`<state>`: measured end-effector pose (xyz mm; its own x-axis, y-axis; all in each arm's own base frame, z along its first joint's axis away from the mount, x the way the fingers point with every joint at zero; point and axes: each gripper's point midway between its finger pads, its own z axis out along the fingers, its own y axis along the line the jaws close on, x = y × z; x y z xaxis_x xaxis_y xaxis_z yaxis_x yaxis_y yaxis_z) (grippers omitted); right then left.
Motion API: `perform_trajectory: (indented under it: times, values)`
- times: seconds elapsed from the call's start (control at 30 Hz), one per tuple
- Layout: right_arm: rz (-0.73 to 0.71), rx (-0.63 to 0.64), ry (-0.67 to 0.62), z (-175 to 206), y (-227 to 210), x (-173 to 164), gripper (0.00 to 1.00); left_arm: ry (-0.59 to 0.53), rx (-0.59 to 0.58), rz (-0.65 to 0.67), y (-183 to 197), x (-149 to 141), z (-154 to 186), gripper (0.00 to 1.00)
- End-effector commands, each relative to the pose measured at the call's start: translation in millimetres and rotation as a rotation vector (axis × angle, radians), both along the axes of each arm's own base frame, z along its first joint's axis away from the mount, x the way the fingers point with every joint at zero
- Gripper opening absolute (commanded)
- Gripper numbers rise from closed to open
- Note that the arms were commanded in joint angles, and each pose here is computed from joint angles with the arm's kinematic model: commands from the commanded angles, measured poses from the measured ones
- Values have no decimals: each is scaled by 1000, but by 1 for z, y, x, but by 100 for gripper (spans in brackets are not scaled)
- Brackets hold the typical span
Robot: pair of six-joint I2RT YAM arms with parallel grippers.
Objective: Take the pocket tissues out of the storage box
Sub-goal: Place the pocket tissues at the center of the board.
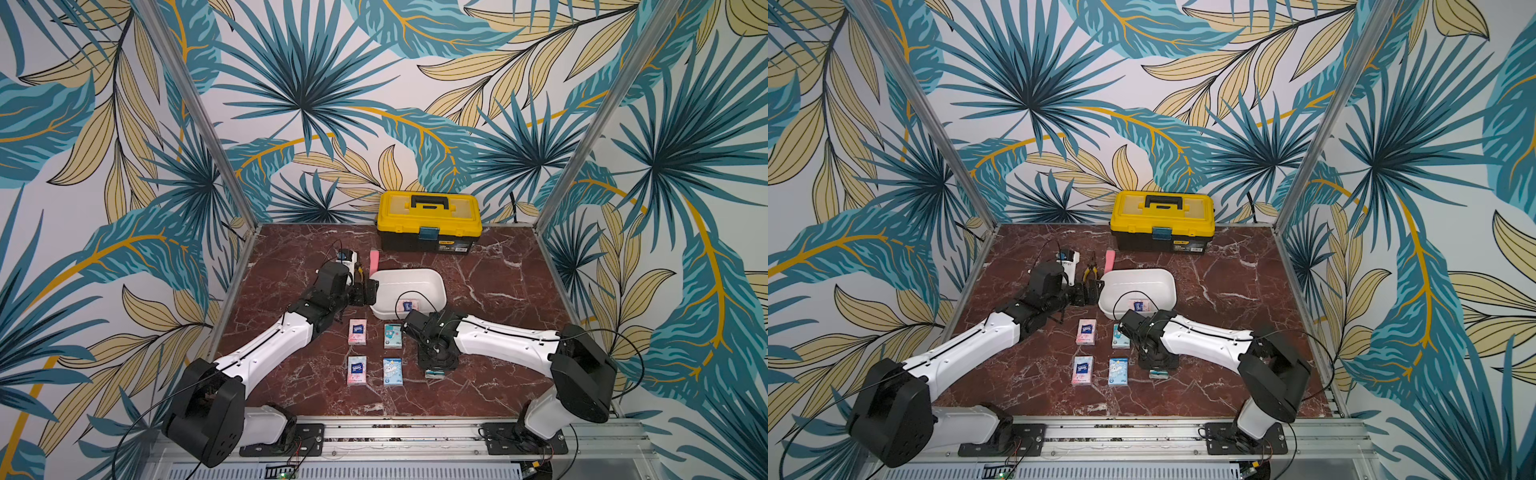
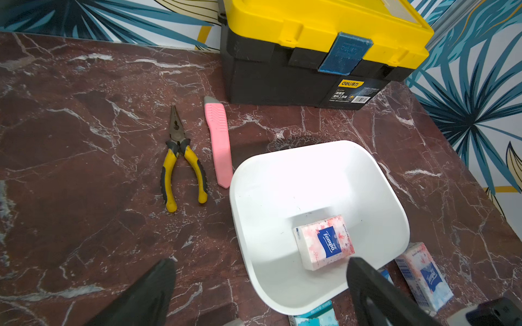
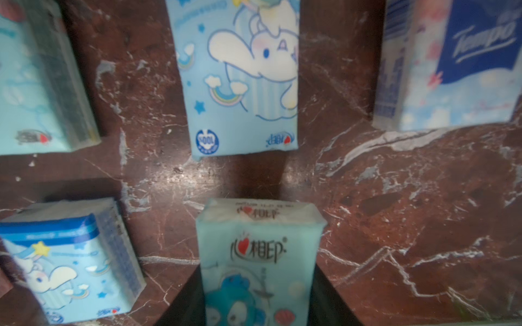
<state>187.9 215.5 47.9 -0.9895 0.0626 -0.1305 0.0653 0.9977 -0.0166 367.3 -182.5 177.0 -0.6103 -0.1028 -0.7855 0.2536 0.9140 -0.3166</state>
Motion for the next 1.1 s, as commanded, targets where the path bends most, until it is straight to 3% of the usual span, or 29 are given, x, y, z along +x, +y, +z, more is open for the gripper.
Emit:
perform_trajectory:
  times: [0.0,0.67,1.07]
  values:
    - [11,15,23,-12,4,-5,51,-18,-4,-11,-2,6,9,100]
    - [45,-30,93,-35,-4,-17,57,-8,1,5,0,9,5,100]
    - [87,12,16,-6,0,-6,76,-16,1,18,2,9,8,100]
